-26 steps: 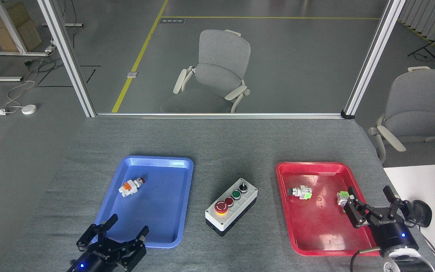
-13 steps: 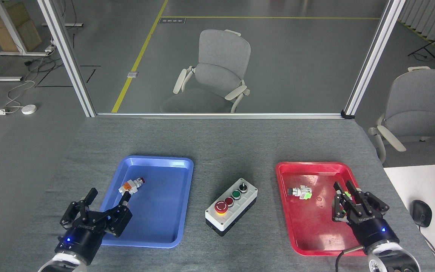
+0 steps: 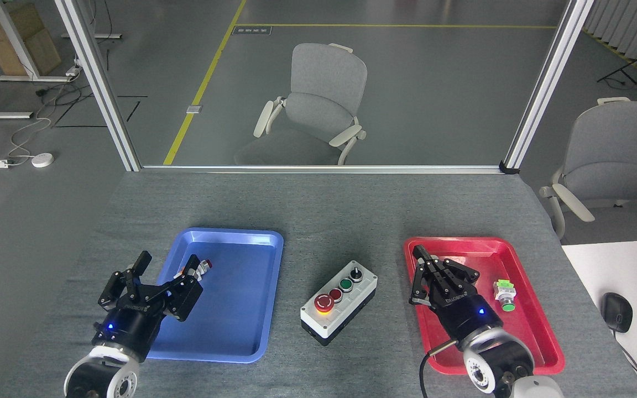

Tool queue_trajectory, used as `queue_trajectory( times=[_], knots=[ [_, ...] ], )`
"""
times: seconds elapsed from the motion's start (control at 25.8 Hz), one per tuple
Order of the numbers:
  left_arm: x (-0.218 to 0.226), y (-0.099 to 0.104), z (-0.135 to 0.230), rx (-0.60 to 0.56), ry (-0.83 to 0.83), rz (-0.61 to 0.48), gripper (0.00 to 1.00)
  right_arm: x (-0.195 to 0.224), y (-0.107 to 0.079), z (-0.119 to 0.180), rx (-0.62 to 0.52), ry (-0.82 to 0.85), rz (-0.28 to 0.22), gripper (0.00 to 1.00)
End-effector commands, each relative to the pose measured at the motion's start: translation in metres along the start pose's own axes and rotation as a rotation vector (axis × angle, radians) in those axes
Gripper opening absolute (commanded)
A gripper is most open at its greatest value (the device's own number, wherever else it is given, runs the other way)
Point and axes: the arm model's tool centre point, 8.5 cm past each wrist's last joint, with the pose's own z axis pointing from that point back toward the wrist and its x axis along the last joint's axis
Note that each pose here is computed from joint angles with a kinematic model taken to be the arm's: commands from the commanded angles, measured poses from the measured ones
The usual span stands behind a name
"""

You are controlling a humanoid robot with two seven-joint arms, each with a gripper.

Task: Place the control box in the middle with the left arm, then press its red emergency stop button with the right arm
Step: 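Move the right gripper over the control box's red stop button, then press down on the red emergency stop button with the right gripper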

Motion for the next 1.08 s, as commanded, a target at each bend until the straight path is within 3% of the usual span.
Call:
queue_trajectory(
  times=[0.0,0.19,0.46,0.66,0.77,0.93,1.05],
  knots=[
    [0.003,-0.001,0.000,0.002,-0.005,0.009,0.99,0.032,-0.008,-0.018,-0.007,-0.058,-0.013,0.00],
    [0.005,-0.012,0.010,-0.016,-0.003,0.022,0.99,0.071,-0.009,-0.034,0.014,-0.080,-0.017,0.00],
    [0.004,-0.013,0.012,-0.021,-0.019,0.015,0.99,0.122,0.005,-0.044,0.087,-0.079,0.006,0.00],
    [0.008,-0.012,0.012,-0.015,-0.056,0.016,0.99,0.137,0.036,-0.049,0.176,-0.008,0.080,0.00],
    [0.011,-0.012,0.012,-0.014,-0.063,0.019,0.99,0.147,0.053,-0.052,0.222,0.029,0.100,0.00],
    [0.022,-0.038,0.028,-0.072,-0.057,0.065,0.99,0.150,0.064,-0.054,0.255,0.053,0.129,0.00],
    [0.025,-0.041,0.030,-0.075,-0.060,0.075,0.99,0.161,0.077,-0.059,0.314,0.082,0.150,0.00]
  ],
)
